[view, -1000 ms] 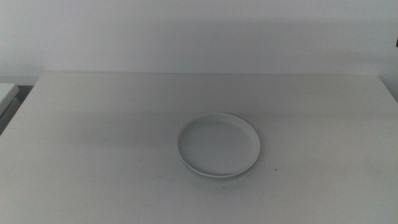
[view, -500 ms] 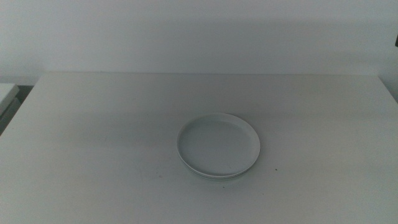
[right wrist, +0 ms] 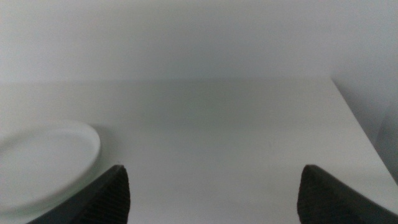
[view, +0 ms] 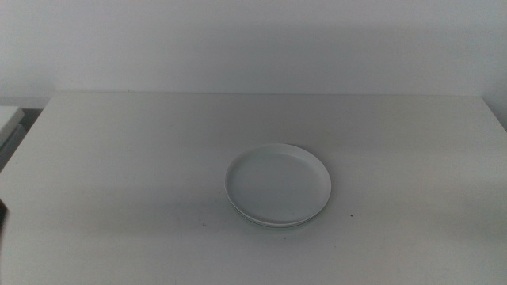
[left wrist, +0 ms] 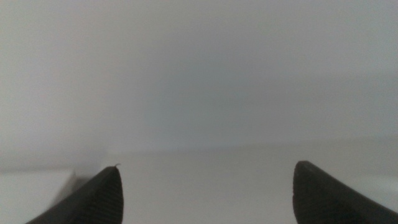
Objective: Stack the three bowls on top of each other.
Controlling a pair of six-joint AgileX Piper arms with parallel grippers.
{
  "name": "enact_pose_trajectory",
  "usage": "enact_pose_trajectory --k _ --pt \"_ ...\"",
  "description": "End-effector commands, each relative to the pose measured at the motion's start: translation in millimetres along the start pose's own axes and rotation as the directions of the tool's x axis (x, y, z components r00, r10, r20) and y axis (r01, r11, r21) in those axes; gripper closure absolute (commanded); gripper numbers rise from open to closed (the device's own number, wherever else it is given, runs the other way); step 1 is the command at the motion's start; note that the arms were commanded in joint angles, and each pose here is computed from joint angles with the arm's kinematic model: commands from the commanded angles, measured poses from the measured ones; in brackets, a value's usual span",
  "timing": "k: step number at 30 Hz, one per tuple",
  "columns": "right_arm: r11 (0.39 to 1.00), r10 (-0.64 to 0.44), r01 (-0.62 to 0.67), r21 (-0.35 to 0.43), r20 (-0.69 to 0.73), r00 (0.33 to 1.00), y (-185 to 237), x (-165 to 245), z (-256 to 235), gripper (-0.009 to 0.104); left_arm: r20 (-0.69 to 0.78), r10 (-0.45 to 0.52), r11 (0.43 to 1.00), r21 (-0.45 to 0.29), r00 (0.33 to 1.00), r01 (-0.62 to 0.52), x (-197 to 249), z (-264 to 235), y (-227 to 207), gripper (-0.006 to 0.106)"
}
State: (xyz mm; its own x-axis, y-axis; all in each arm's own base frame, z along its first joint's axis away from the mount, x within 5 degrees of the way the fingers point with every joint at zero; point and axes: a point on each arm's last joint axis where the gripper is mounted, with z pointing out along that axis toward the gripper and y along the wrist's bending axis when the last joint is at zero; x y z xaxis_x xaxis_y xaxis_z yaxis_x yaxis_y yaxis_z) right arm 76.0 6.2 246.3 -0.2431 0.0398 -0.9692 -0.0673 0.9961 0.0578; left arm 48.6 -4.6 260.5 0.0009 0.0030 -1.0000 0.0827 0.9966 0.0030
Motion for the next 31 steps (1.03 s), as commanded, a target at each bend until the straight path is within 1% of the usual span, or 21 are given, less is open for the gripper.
enact_pose_trajectory --k 1,4,5,7,8,10,13,16,20,31 --pt "0.999 -0.041 0.04 0.012 0.036 0.999 -2.8 28.8 -5.9 0.015 -0.002 -0.016 1.0 0.001 1.0 0.016 19.1 -1.6 -0.3 0.007" --pt "0.999 -0.041 0.04 0.012 0.074 0.996 -4.3 53.8 -8.7 0.015 -0.031 -0.017 1.0 -0.003 0.999 0.017 42.1 4.2 0.1 0.007" --pt "0.999 -0.041 0.04 0.012 0.052 0.998 -4.8 61.5 -6.9 0.015 -0.025 -0.018 1.0 -0.005 1.0 0.018 48.1 5.7 0.3 0.007" --pt "0.999 -0.044 0.043 0.013 0.062 0.997 -4.8 60.6 -6.9 0.015 -0.028 -0.018 1.0 -0.007 0.999 0.018 57.7 7.6 0.5 0.007" --pt "0.998 -0.055 0.054 0.021 0.029 0.998 -5.5 63.5 -6.8 0.015 -0.028 -0.028 1.0 -0.007 0.999 0.028 57.7 7.6 0.4 0.007" --pt "0.996 -0.082 0.081 0.03 0.027 0.996 -6.3 63.6 -6.8 0.015 -0.089 -0.034 0.999 -0.003 0.995 0.034 63.3 7.2 -0.2 0.007" --pt "0.996 -0.088 0.086 0.03 0.049 0.995 -6.2 61.5 -6.9 0.015 -0.064 -0.036 0.999 -0.004 0.997 0.036 61.1 7.4 0.0 0.007" --pt "0.996 -0.087 0.086 0.031 0.036 0.996 -6.3 62.7 -6.8 0.015 -0.057 -0.036 0.999 -0.004 0.998 0.036 60.4 7.4 0.1 0.007" --pt "1.0 -0.018 0.018 0.008 0.039 0.999 -4.4 62.7 -6.8 0.015 -0.057 -0.051 0.999 -0.003 0.997 0.05 60.4 7.4 -0.1 0.007" --pt "1.0 -0.019 0.018 0.005 0.045 0.999 -4.3 62.1 -6.8 0.015 -0.05 -0.049 0.999 -0.004 0.998 0.049 59.8 7.5 0.0 0.007"
